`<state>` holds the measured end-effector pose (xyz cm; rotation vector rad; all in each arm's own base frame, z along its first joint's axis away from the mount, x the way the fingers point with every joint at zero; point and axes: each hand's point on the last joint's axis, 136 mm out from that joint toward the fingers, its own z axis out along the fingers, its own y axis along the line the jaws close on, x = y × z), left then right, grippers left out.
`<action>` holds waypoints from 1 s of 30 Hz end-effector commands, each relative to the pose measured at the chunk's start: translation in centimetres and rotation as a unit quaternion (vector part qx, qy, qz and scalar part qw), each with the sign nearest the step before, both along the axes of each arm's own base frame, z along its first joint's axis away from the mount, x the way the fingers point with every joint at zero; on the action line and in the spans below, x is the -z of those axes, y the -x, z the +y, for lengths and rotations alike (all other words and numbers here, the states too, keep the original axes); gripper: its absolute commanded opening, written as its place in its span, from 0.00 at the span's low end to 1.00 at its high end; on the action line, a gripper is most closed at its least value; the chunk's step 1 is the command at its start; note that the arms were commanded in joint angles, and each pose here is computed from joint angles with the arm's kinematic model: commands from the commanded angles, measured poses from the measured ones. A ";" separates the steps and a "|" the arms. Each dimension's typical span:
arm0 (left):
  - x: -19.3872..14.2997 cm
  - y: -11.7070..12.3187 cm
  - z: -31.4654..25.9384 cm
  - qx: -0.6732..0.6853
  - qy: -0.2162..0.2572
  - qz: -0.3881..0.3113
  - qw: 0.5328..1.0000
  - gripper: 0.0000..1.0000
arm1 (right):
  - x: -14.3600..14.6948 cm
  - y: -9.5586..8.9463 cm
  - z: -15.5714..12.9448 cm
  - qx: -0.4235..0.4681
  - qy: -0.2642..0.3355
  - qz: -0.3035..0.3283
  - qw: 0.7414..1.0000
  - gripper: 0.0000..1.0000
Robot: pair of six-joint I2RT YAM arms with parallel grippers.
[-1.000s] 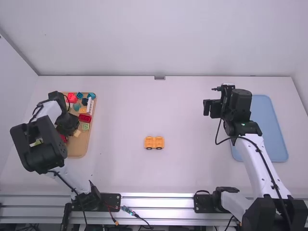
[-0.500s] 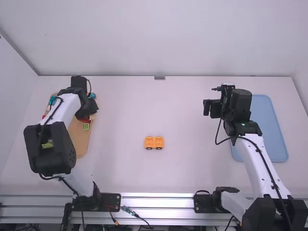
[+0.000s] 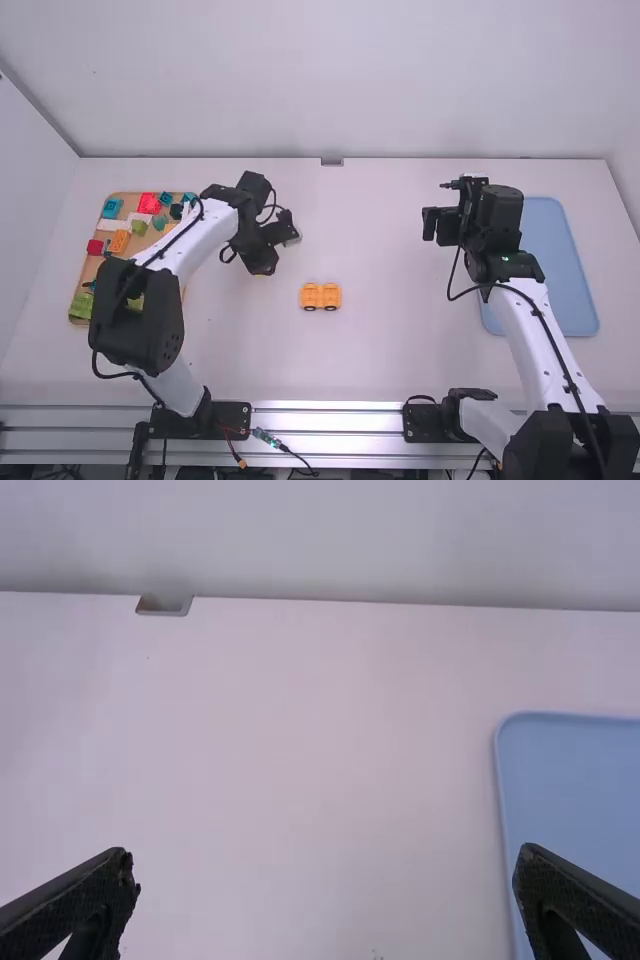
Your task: Assemble lego blocks to make yellow taxi
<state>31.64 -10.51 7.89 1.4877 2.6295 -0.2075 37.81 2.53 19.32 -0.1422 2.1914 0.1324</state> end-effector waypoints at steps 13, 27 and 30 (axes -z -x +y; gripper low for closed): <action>5.1 5.1 0.1 0.370 0.012 -0.009 0.929 0.02 | -1.4 -0.2 0.1 0.000 -0.003 -0.015 1.000 0.99; 8.7 2.9 -1.2 0.243 0.026 -0.082 0.966 0.02 | -1.5 -0.2 0.1 0.000 -0.002 -0.015 1.000 0.99; 8.7 3.2 -1.2 0.238 0.027 -0.074 0.968 0.02 | -1.5 -0.2 0.1 0.000 -0.002 -0.015 1.000 0.99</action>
